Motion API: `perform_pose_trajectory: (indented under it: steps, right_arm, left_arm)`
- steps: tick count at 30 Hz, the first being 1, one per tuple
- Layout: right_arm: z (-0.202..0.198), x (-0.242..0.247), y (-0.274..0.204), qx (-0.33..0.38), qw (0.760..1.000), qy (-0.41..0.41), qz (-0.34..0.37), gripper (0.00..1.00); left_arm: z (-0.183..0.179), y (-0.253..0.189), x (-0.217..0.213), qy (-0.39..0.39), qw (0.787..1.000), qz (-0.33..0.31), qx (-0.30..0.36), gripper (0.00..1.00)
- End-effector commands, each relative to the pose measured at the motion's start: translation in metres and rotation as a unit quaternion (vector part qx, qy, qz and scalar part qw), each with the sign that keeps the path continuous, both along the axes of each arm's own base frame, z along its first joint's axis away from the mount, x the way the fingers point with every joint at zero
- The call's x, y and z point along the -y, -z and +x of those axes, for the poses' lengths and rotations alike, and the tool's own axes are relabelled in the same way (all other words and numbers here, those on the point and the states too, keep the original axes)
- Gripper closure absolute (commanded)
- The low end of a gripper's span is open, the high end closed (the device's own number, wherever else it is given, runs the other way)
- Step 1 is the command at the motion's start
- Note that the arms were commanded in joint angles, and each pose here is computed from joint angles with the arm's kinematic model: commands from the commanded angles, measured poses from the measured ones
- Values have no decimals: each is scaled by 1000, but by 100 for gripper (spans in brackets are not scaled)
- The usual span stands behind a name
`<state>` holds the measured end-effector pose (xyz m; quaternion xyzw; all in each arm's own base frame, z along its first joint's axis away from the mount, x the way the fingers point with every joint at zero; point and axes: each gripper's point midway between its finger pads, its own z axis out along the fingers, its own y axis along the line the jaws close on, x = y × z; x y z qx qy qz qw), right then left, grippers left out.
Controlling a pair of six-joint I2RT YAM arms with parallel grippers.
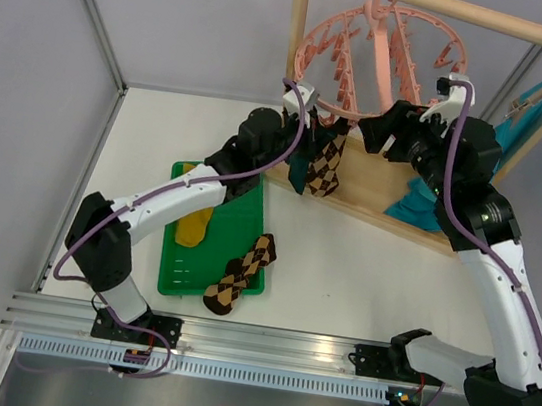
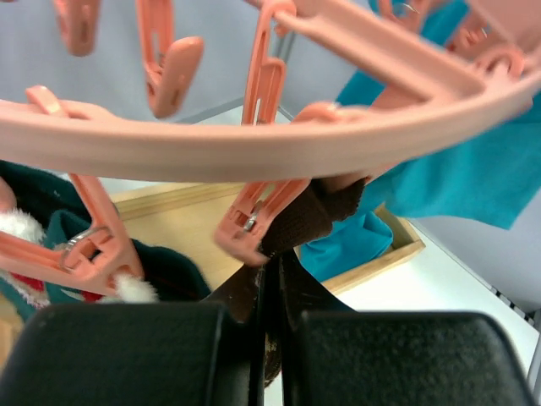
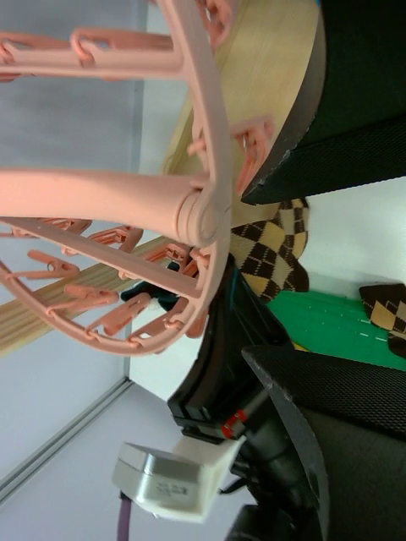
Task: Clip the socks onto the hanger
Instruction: Clamp the sock onto the hanger, then rotate the hanger at the clothesline.
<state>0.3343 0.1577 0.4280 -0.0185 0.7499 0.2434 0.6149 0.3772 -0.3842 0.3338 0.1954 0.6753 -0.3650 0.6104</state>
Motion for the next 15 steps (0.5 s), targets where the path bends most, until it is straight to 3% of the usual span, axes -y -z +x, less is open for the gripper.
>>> perform_pose_trajectory:
  steps: [1, 15]
  right_arm:
    - [-22, 4, -34, 44, 999, -13, 29, 26]
    - [-45, 9, -20, 30, 999, -25, 22, 27]
  left_arm:
    - [9, -38, -23, -44, 999, -28, -11, 98]
    - [49, -49, -75, -107, 991, -39, -71, 98]
